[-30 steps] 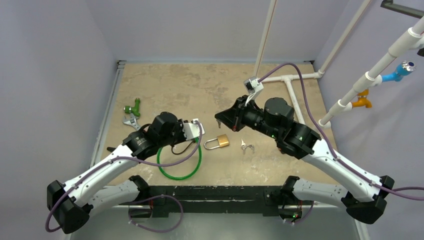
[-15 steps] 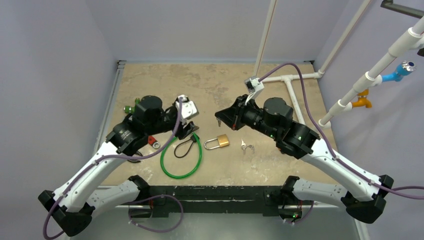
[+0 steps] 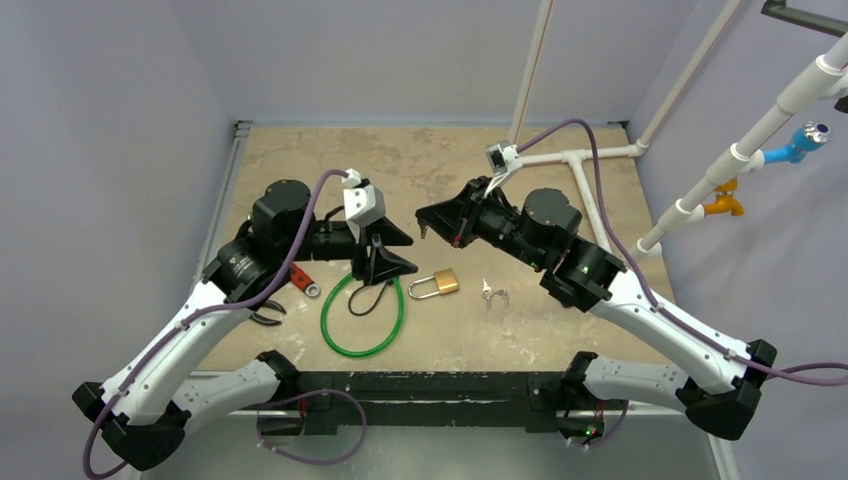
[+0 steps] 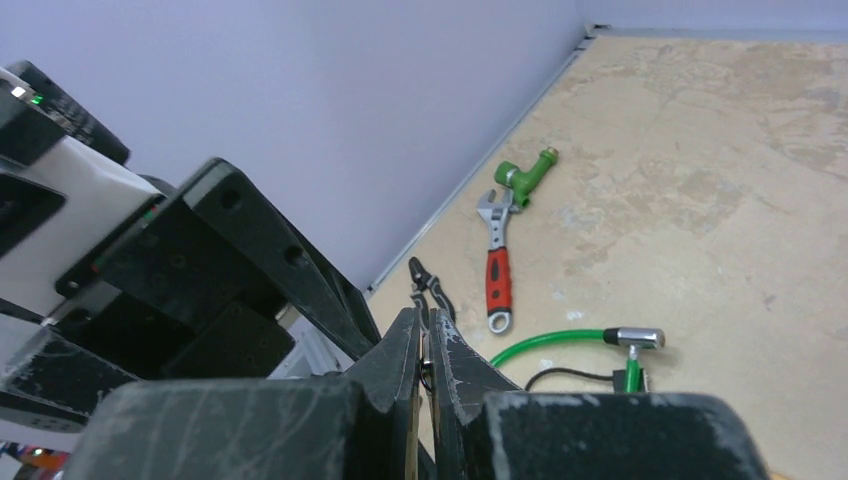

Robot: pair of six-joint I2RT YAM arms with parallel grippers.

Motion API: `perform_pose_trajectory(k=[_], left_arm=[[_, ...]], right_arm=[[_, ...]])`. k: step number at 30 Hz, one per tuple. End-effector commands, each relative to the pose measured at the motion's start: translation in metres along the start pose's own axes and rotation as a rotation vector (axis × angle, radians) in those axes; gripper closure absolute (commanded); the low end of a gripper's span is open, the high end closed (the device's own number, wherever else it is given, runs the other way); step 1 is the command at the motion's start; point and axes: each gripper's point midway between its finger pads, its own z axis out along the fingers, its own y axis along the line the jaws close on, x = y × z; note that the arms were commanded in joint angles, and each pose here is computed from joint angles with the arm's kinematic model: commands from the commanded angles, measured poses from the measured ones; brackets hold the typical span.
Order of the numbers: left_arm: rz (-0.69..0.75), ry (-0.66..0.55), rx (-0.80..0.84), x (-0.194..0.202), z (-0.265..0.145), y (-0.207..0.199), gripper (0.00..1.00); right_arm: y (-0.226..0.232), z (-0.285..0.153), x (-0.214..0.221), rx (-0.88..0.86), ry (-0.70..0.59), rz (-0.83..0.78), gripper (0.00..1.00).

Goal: Unlock with the key
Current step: Place the lock at the center of the board, then adjust the key.

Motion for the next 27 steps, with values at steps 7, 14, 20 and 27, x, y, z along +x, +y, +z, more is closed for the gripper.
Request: perform_pose_trajectory(k=[7, 14, 20, 27], left_arm=[[-0.025, -0.049, 0.092, -0.015, -0.008, -0.021, 0.53], [-0.062, -0.113, 0.034, -0.036, -0.012, -0.010, 0.70], [-0.060, -0.135, 0.045, -0.043, -0.016, -0.016, 0.79], [-0.022, -0.149, 0.065, -0.055, -0.019, -0.020, 0.87]], right_arm=[[0.055, -0.008, -0.044, -0.228, -0.143, 0.065, 1.00], [0.061, -0.002, -0.040, -0.267, -0.129, 0.082, 1.00], [0.062, 0.002, -0.038, -0.271, -0.113, 0.074, 1.00], [0.062, 0.006, -0.032, -0.272, -0.098, 0.073, 1.00]])
